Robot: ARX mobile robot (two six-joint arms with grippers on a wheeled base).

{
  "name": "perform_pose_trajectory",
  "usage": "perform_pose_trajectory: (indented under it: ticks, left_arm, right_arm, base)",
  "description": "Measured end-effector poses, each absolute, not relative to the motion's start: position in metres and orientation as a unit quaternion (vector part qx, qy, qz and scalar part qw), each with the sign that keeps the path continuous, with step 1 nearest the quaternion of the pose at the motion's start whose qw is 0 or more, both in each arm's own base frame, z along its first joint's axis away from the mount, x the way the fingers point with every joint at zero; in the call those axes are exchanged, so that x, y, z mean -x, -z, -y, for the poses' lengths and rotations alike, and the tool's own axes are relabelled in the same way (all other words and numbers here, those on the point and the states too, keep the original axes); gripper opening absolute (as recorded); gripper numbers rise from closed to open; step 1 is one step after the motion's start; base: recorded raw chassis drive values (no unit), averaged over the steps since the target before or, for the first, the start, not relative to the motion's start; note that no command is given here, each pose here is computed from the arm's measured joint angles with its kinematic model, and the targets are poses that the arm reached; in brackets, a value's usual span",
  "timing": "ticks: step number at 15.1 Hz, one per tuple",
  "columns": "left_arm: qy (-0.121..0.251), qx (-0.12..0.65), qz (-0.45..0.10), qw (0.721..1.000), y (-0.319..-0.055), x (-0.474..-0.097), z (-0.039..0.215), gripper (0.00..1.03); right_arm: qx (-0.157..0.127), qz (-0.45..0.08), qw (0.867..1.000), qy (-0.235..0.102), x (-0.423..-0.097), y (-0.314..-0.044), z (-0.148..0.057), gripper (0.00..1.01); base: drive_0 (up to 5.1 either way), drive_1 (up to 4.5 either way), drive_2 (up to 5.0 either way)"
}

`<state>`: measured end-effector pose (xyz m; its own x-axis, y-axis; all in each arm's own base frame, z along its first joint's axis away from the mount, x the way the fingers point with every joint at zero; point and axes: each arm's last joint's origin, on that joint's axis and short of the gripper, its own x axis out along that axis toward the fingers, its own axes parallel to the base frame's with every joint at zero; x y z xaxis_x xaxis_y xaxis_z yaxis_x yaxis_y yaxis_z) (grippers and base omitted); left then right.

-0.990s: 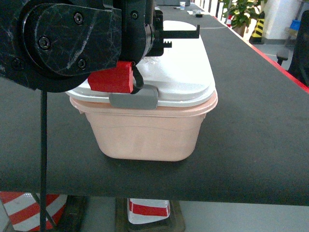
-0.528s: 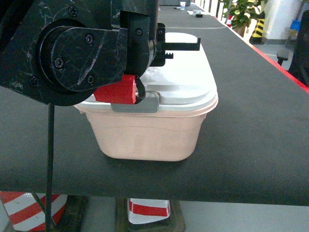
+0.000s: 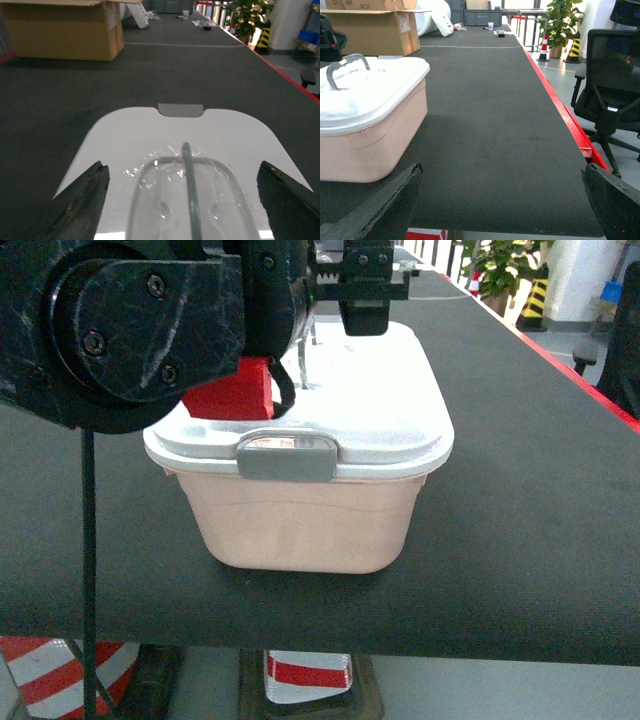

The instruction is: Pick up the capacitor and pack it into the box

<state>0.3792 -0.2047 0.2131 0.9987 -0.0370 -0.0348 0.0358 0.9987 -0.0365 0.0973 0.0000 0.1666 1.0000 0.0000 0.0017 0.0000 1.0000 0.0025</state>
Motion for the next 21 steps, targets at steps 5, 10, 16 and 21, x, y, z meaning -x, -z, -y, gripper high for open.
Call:
perform_pose_trajectory:
  ticks: [5,10,16,21]
  left_arm:
    - [-0.08,0.058,0.054,0.994,-0.258,-0.376,0.103,0.98]
    - [-0.094,0.059,0.056,0.992,-0.259,-0.369,0.088,0.98]
    - [0.001,0.01,0.009,1.0,-0.216,-0.273,0.035,0.28]
    - [0.001,0.008,-0.003,1.0,-0.188,-0.209,0.014,0.02]
  right_arm:
    - [-0.001,0.001,1.0,0.0,-0.097,-0.167,0.0,0.98]
    - [-0.001,0.001,1.0,0.0,-0.097,-0.167,0.0,0.98]
    - [-0.001,0.001,1.0,0.0,-0.097,-0.167,0.0,0.98]
    - [-0.001,0.001,1.0,0.0,-0.097,-0.167,0.0,0.98]
  base:
    - [0.0,0.0,0.0]
    - [0.0,0.0,0.0]
    - [0.0,0.0,0.0]
    - [0.0,0.0,0.0]
